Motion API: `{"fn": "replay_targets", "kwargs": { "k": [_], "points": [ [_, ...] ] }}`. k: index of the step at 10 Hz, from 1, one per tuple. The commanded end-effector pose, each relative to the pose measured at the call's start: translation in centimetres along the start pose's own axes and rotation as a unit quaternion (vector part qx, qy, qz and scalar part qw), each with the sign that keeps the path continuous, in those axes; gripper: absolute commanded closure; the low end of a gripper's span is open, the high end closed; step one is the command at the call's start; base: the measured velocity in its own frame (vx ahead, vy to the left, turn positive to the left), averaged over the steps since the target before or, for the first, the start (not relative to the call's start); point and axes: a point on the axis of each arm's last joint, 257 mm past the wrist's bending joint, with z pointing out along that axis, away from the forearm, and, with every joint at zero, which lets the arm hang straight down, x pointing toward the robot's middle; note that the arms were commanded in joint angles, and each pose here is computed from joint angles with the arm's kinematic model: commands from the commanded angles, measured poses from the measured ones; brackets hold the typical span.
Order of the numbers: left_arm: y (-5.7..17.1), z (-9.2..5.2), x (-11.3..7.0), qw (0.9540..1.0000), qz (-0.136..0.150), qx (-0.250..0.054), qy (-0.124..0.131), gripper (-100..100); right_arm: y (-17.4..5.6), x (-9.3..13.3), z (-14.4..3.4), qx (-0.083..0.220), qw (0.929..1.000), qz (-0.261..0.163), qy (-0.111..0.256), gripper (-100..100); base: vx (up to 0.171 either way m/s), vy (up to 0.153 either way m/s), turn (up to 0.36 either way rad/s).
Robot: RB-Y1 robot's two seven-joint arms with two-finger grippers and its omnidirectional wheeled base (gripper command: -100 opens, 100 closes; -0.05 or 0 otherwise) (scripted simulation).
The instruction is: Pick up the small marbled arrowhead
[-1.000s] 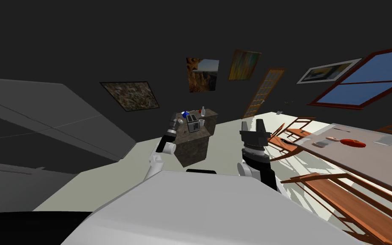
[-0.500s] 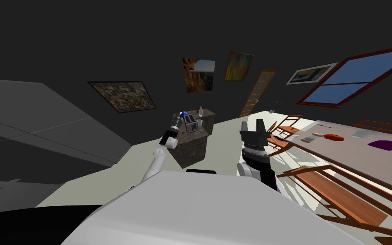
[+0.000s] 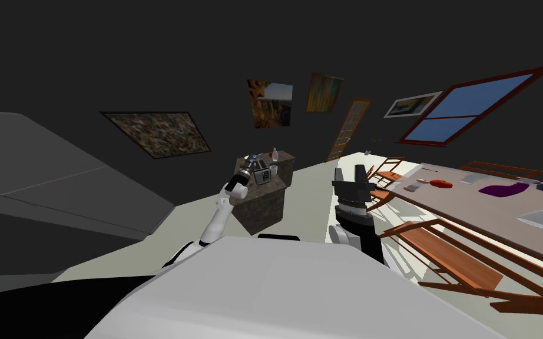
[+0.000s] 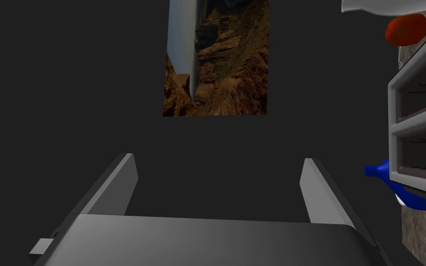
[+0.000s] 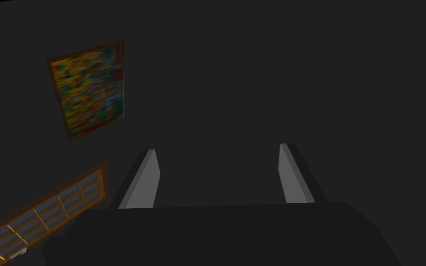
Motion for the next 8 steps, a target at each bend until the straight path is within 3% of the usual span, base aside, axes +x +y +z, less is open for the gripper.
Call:
{"fn": "replay_targets", "kwargs": {
  "k": [1, 4, 6, 7, 8],
  "points": [
    [1.1, 1.3, 0.0, 0.9997, 0.003, -0.023, 0.006, -100, 0.0, 0.0, 0.0, 0.0, 1.0, 0.0, 0.0, 0, 0.008, 0.011, -0.055],
    [3.2, 3.8, 0.0, 0.9973, 0.014, -0.07, 0.02, -100, 0.0, 0.0, 0.0, 0.0, 1.0, 0.0, 0.0, 0, 0.009, 0.01, -0.077],
    [4.0, 4.0, 0.0, 0.996, 0.015, -0.086, 0.021, -100, 0.0, 0.0, 0.0, 0.0, 1.0, 0.0, 0.0, 0, 0.005, 0.01, -0.033],
    [5.0, 4.9, -0.1, 0.9936, 0.021, -0.108, 0.027, -100, 0.0, 0.0, 0.0, 0.0, 1.0, 0.0, 0.0, 0, 0.006, 0.01, -0.082],
    [5.7, 5.0, -0.1, 0.9921, 0.022, -0.121, 0.028, -100, 0.0, 0.0, 0.0, 0.0, 1.0, 0.0, 0.0, 0, 0.007, 0.014, -0.054]
  ]
}}
